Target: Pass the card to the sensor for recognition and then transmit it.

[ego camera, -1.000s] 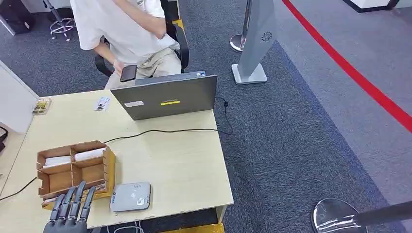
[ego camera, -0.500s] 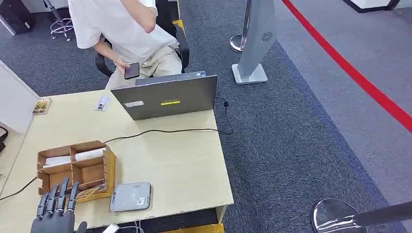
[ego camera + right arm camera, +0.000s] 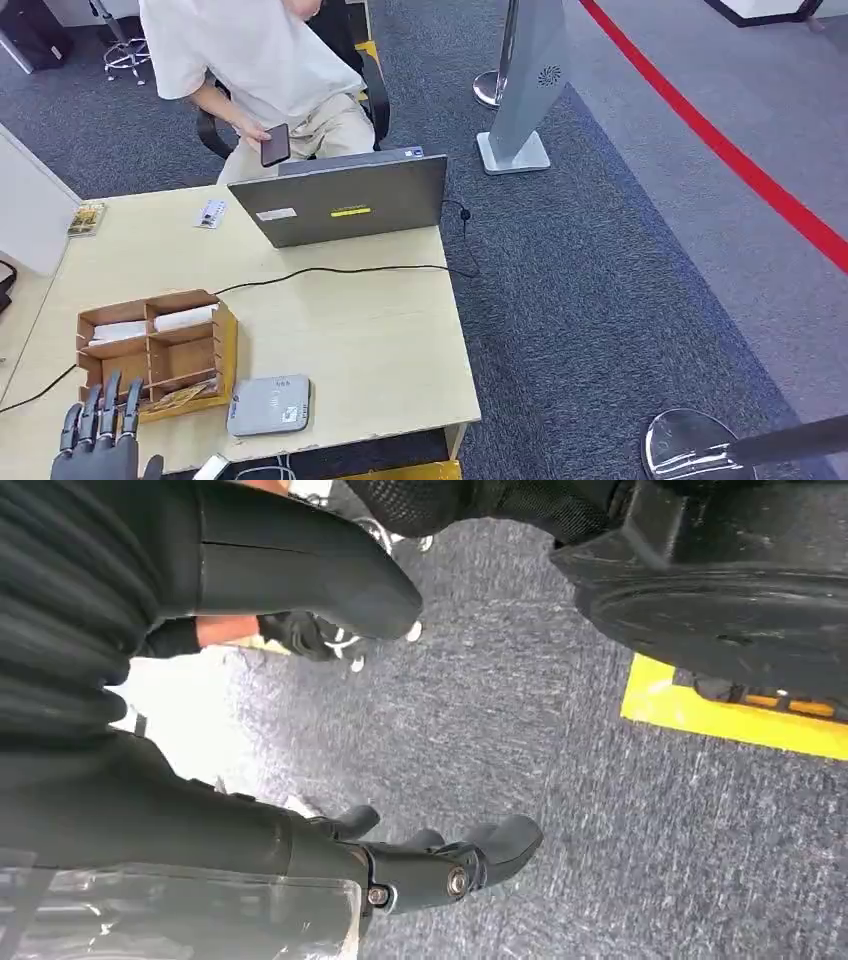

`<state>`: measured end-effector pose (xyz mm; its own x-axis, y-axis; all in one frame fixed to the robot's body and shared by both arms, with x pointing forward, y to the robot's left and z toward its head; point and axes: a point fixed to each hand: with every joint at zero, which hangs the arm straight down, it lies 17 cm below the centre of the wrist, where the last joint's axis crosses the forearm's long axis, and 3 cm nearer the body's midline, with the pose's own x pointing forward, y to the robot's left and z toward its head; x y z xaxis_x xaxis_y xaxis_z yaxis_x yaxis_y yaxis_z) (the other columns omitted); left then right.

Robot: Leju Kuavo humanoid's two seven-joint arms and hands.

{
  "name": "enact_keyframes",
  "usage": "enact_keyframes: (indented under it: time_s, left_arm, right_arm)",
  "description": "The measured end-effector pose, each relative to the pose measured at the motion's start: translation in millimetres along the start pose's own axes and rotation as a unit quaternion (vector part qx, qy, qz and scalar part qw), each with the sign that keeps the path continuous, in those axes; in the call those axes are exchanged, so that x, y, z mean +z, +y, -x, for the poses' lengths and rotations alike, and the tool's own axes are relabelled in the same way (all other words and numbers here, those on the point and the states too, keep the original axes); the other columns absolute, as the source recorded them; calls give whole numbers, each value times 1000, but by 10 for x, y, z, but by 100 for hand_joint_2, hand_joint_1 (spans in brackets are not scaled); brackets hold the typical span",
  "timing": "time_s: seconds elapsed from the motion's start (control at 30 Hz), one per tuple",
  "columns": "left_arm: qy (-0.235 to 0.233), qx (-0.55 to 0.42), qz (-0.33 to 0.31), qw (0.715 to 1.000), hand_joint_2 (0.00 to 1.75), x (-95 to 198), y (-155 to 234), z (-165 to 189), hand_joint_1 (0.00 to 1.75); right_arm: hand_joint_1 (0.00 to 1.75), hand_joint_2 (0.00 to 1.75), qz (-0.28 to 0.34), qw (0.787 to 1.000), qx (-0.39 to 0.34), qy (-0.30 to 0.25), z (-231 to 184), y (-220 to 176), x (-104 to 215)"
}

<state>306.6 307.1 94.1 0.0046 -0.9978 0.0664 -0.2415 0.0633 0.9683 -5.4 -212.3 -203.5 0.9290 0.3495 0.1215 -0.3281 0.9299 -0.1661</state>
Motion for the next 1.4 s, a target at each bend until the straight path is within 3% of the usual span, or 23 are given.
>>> enact_keyframes:
  time_s: [0.23,0.87,1.4]
  left_arm:
    - [-20,-15,-44,999,175,-120,-75,-42,0]
    - [-43,2,-56,997,175,-345,-164,-457,0]
    - [-26,19,-72,997,175,-563,-60,-537,0]
  right_arm:
    - [0,175,2,1000,14,-10,-24,-25,-18]
    - [0,175,4,1000,20,-17,-92,-17,-71]
    - [0,175,3,999,29,-13,-65,9,-88]
